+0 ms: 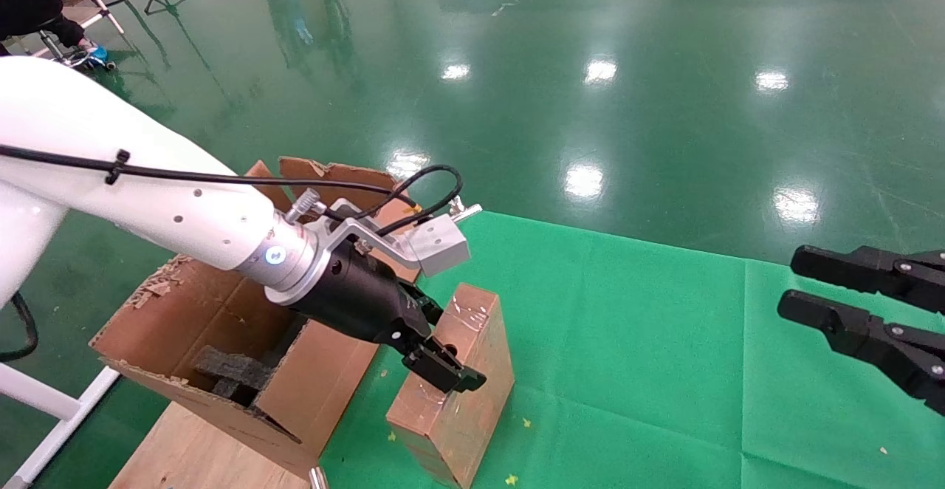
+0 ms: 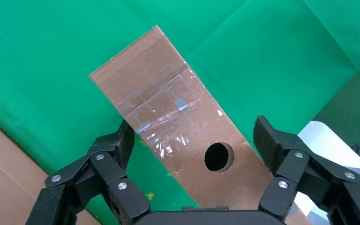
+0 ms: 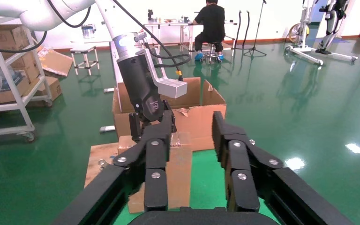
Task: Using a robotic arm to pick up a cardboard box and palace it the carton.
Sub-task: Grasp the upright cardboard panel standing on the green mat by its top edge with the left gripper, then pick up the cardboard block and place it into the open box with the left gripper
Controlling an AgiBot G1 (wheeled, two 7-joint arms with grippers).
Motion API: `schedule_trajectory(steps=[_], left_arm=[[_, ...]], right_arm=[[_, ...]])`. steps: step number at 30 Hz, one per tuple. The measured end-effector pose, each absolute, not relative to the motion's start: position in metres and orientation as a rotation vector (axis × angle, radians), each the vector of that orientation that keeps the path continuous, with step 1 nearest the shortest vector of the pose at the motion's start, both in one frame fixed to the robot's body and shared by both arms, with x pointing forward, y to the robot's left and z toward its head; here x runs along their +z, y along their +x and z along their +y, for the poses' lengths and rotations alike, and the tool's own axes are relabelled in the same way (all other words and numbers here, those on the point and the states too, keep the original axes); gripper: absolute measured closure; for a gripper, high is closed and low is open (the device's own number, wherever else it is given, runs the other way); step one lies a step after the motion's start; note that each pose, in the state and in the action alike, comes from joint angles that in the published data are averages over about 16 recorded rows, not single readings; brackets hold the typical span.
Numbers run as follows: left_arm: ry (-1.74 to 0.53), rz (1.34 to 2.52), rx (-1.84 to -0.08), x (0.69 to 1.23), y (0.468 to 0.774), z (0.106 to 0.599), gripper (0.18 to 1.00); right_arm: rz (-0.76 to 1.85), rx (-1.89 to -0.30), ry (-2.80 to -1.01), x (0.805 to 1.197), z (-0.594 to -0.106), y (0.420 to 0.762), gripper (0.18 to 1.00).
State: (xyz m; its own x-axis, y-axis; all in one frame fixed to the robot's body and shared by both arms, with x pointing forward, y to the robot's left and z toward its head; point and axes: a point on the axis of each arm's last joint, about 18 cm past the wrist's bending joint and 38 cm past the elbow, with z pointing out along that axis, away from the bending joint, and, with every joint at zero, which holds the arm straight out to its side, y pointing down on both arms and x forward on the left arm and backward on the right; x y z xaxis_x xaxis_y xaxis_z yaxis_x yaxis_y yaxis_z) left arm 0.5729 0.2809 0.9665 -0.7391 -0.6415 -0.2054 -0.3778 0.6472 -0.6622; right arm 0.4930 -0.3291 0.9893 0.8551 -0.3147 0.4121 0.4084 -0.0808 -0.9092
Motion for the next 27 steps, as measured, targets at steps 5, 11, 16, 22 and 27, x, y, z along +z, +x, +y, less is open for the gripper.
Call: schedule_trajectory(steps=[5,11,16,22,27], left_arm=[[-0.802,2.442,-0.847,0.967,0.573,0.281,0.271],[-0.803,2.441,-0.849,0.967,0.573,0.281,0.359],[-0.8,2.44,-0.852,0.968,0.574,0.281,0.466],[-0.762,2.427,-0.887,0.976,0.572,0.285,0.607],[-0.706,2.377,-0.961,1.0,0.568,0.3,0.701]], right_arm=[[-0.077,-0.6,-1.539,0.989,-0.329,0.493,0.779],[-0.077,-0.6,-1.539,0.989,-0.329,0.493,0.654],[-0.077,-0.6,-1.539,0.989,-0.329,0.493,0.537],[-0.077,-0.6,-1.539,0.989,-0.329,0.493,0.403],[-0.077,-0.6,-1.539,0.989,-0.329,0.493,0.314]])
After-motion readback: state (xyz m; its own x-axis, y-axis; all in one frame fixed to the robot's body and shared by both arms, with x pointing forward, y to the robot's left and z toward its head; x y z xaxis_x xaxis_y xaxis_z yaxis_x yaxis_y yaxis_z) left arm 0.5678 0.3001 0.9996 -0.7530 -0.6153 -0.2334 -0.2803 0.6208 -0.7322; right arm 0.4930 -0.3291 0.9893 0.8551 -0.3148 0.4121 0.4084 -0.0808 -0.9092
